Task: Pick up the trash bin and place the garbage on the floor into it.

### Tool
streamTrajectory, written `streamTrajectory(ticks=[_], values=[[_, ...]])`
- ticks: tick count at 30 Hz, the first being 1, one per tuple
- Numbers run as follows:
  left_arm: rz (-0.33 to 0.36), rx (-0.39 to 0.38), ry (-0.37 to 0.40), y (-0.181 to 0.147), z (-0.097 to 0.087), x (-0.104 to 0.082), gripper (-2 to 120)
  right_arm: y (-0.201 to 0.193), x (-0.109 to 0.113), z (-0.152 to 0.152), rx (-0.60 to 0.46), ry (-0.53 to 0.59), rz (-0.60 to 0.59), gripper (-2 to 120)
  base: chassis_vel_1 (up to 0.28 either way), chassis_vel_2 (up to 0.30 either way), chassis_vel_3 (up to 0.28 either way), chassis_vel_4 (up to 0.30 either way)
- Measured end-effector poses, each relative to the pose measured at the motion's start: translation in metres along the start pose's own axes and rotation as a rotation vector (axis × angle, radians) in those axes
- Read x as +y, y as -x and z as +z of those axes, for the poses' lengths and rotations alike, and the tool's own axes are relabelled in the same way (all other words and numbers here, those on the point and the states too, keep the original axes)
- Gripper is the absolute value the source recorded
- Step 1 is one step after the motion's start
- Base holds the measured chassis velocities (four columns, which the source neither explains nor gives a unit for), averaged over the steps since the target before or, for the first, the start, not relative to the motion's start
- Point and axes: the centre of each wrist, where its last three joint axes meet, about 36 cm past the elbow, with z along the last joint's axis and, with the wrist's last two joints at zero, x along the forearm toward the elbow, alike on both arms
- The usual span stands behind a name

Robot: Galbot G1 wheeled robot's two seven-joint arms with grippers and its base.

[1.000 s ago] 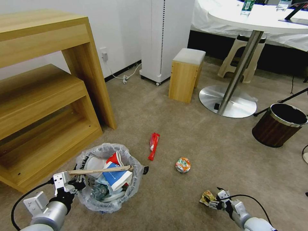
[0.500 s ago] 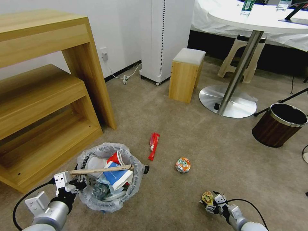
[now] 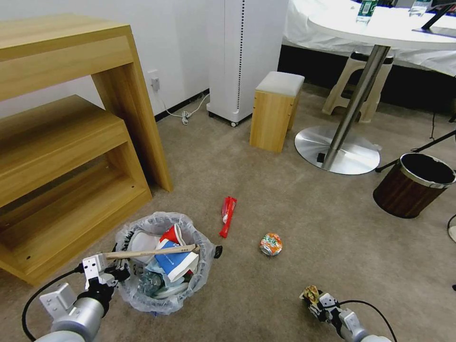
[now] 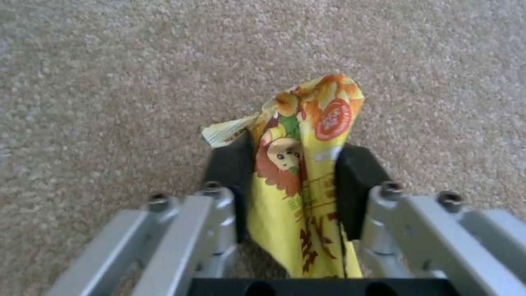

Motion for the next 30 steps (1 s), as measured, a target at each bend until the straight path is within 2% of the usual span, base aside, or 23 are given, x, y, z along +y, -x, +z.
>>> streamTrajectory(ticks=[1,3,5,7,8,9,11,12,13,16,18,19,21,23,25,27,29,30], values=[[0.0,0.0,0.001,0.0,0.0,0.0,1,0.0,0.0,0.001,-0.003,-0.003,0.001,23,0.0,0.0,0.0,0.0],[0.0,0.0,0.001,0.0,0.0,0.0,1,-0.001,0.0,0.001,-0.003,-0.003,0.001,23,0.0,0.0,0.0,0.0],[0.0,0.002,0.005,0.0,0.0,0.001,1,-0.003,-0.001,0.002,-0.031,0.001,-0.007,10,0.0,0.0,0.0,0.0],[0.0,0.002,0.006,0.0,0.0,0.001,1,-0.004,-0.002,0.001,-0.045,0.005,-0.015,7,0.0,0.0,0.0,0.0],[0.0,0.004,0.009,0.001,0.0,0.002,1,-0.006,-0.006,-0.004,-0.113,0.025,-0.059,0,0.0,0.0,0.0,0.0],[0.0,0.005,0.01,0.001,0.0,0.002,1,-0.008,-0.011,-0.01,-0.162,0.037,-0.092,0,0.0,0.0,0.0,0.0],[-0.001,0.005,0.01,0.001,0.0,0.003,1,-0.009,-0.013,-0.013,-0.192,0.044,-0.108,0,0.0,0.0,0.0,0.0],[-0.001,0.007,0.011,0.002,0.0,0.003,1,-0.01,-0.018,-0.024,-0.285,0.058,-0.15,0,0.0,0.0,0.0,0.0],[-0.001,0.007,0.011,0.002,0.0,0.003,1,-0.01,-0.018,-0.024,-0.285,0.058,-0.15,0,0.0,0.0,0.0,0.0],[-0.003,0.009,0.013,0.002,0.001,0.004,1,-0.014,-0.031,-0.05,-0.422,0.051,-0.191,0,0.0,0.0,0.0,0.0],[-0.003,0.009,0.013,0.002,0.001,0.004,1,-0.014,-0.033,-0.056,-0.447,0.046,-0.198,0,0.0,0.0,0.0,0.0],[-0.003,0.01,0.014,0.002,0.002,0.004,1,-0.016,-0.039,-0.076,-0.53,0.033,-0.219,0,0.0,0.0,0.0,0.0],[-0.003,0.01,0.014,0.002,0.002,0.004,1,-0.016,-0.041,-0.082,-0.554,0.03,-0.224,0,0.0,0.0,0.0,0.0],[-0.004,0.012,0.016,0.002,0.002,0.005,1,-0.019,-0.048,-0.128,-0.698,0.01,-0.276,0,0.0,0.0,0.0,0.0],[-0.004,0.012,0.017,0.002,0.002,0.005,1,-0.019,-0.049,-0.134,-0.717,0.006,-0.284,0,0.0,0.0,0.0,0.0],[-0.002,0.009,0.019,0.0,0.0,0.004,1,-0.022,-0.054,-0.181,-0.834,-0.013,-0.353,0,0.0,0.0,0.0,0.0],[-0.001,0.008,0.019,-0.001,0.0,0.003,1,-0.022,-0.054,-0.19,-0.855,-0.013,-0.368,0,0.0,0.0,0.0,0.0],[0.003,0.004,0.02,-0.002,-0.002,0.002,1,-0.023,-0.053,-0.221,-0.917,-0.017,-0.417,0,0.0,0.0,0.0,0.0]])
